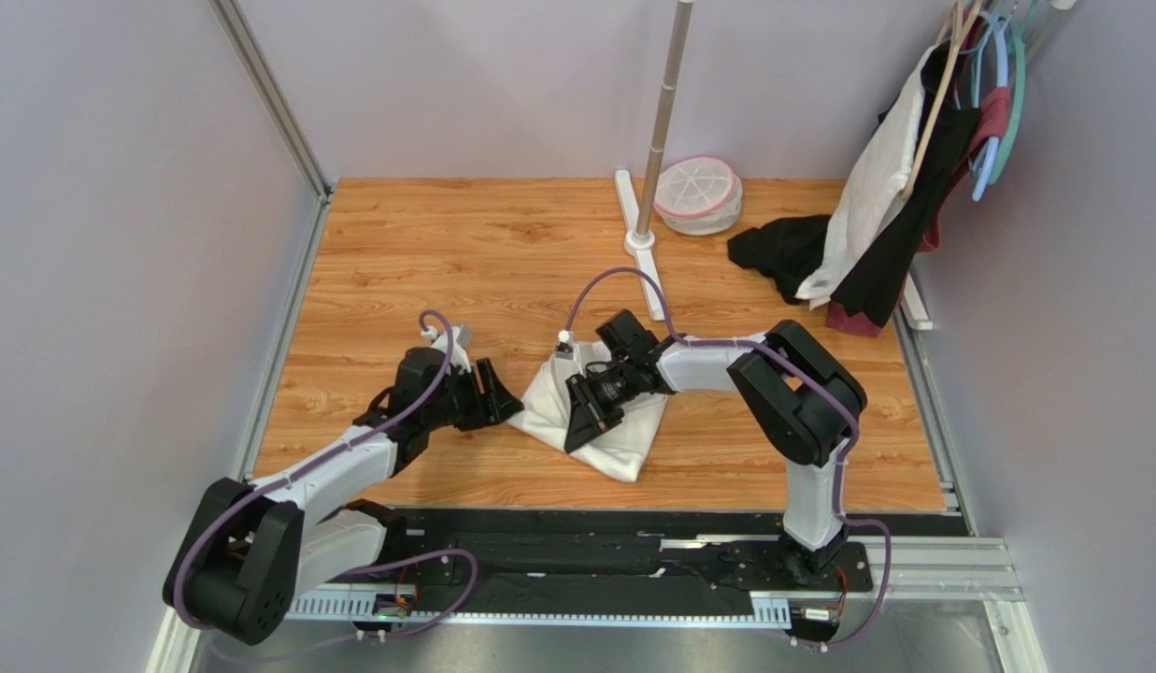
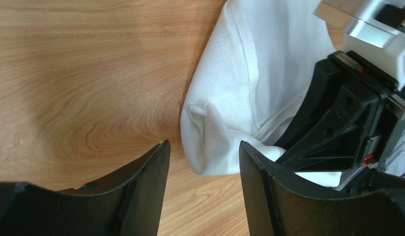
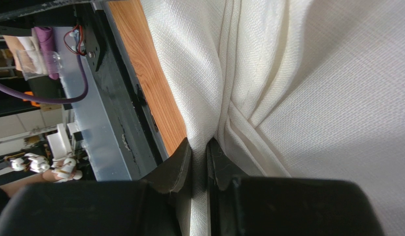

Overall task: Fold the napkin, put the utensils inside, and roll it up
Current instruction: Roll the napkin with the utensil

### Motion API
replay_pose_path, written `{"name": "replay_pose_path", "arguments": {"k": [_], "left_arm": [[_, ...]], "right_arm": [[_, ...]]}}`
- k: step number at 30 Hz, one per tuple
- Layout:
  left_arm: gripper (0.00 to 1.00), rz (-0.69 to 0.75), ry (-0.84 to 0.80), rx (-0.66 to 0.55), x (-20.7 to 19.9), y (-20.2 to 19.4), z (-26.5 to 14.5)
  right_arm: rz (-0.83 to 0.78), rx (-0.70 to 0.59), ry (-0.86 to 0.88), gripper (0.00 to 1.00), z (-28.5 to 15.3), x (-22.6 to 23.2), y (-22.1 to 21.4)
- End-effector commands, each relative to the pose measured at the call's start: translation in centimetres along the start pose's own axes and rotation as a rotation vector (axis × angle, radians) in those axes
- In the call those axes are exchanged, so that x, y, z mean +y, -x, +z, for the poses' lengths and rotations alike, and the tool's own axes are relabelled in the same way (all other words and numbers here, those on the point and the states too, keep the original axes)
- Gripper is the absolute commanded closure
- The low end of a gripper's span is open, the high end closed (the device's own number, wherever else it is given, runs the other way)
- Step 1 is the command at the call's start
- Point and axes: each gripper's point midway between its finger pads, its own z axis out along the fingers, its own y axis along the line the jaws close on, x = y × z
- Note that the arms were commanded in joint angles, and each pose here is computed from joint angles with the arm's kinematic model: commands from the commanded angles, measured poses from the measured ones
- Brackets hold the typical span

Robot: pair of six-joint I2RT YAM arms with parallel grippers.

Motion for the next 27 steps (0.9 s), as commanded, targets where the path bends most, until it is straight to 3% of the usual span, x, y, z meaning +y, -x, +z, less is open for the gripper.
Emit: {"name": "replay_pose_path", "arguments": {"k": [1,12,15,17,19,20,22,27], "left_arm": [[0.38,0.014,-0.107,-0.082,-2.0,1.9,0.5],[0.48,-0.004,-0.119,0.006,-1.7,1.3,3.5],[0.58,-0.001,-0.122,0.020,-1.9,1.6,4.2],[0.73,-0.001,-0.119,0.030,-1.9,1.7,4.5],[0.86,-0.006,-0.082,0.057,-1.3,1.3,4.6],[0.92,0.004,-0.071,0.061,-1.2,1.6,4.6],[1.00,0.000,-0.036,0.090,-0.8,1.3,4.6],[1.00,0.012,0.039,0.171,0.2,0.6,4.1]], "right_arm": [[0.076,0.020,-0.036,1.00,0.4,-2.9,-0.5],[0.128,0.037,-0.024,1.00,0.7,-4.5,-0.4],[0.124,0.041,-0.028,0.99,0.5,-4.4,-0.5],[0.110,0.034,-0.037,0.96,0.2,-4.2,-0.2],[0.103,0.026,-0.048,0.83,-0.3,-3.8,0.1],[0.097,0.025,-0.053,0.70,-0.6,-3.5,0.2],[0.060,-0.011,-0.078,0.58,-1.8,-2.5,1.5],[-0.031,-0.123,-0.199,0.45,-5.8,0.0,4.1]]}}
